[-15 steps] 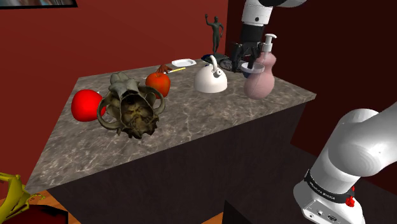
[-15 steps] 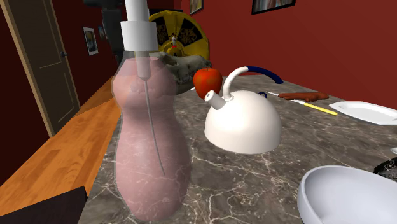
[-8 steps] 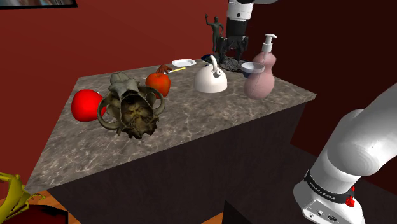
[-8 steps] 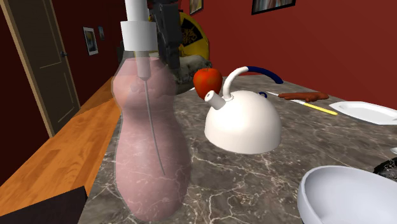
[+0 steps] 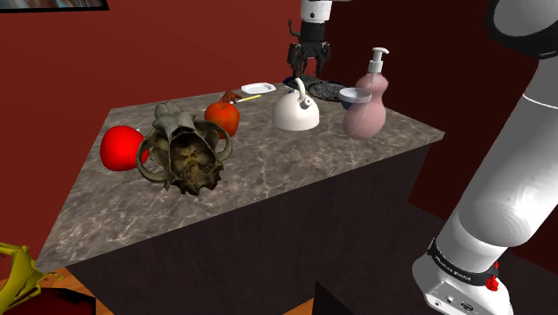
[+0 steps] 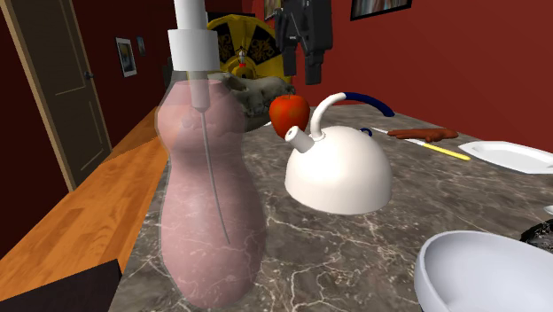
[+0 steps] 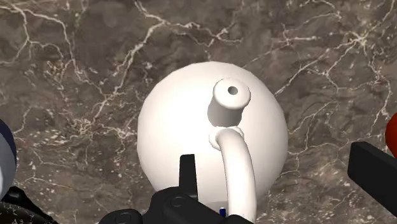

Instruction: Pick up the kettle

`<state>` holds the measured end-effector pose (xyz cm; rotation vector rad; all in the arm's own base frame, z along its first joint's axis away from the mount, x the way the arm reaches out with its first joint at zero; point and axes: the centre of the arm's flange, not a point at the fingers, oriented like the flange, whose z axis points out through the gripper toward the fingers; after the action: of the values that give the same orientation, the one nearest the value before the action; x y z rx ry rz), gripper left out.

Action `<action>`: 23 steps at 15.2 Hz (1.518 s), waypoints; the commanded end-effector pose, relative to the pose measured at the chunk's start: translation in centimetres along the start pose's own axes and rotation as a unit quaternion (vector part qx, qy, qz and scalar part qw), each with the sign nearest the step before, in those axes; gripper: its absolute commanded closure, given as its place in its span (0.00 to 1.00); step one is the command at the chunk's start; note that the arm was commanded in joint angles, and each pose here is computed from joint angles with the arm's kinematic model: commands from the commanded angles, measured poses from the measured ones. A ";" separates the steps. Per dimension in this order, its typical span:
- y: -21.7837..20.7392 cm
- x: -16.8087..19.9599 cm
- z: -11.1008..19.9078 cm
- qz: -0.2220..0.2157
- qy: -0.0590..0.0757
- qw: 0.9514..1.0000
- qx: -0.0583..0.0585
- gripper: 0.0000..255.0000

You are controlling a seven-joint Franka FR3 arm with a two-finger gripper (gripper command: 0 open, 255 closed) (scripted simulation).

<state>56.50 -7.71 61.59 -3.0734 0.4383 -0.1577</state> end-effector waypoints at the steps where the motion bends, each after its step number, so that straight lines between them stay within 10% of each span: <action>1: 0.2 3.0 0.0 0.008 0.001 1.000 -0.003 0.00; 13: 0.7 5.7 3.9 0.017 0.002 1.000 -0.006 0.00; 14: 0.7 5.8 4.0 0.017 0.002 1.000 -0.006 1.00; 23: 0.7 5.7 3.9 0.017 0.002 1.000 -0.006 1.00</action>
<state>62.20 -9.93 58.23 -3.0757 0.4941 -0.1626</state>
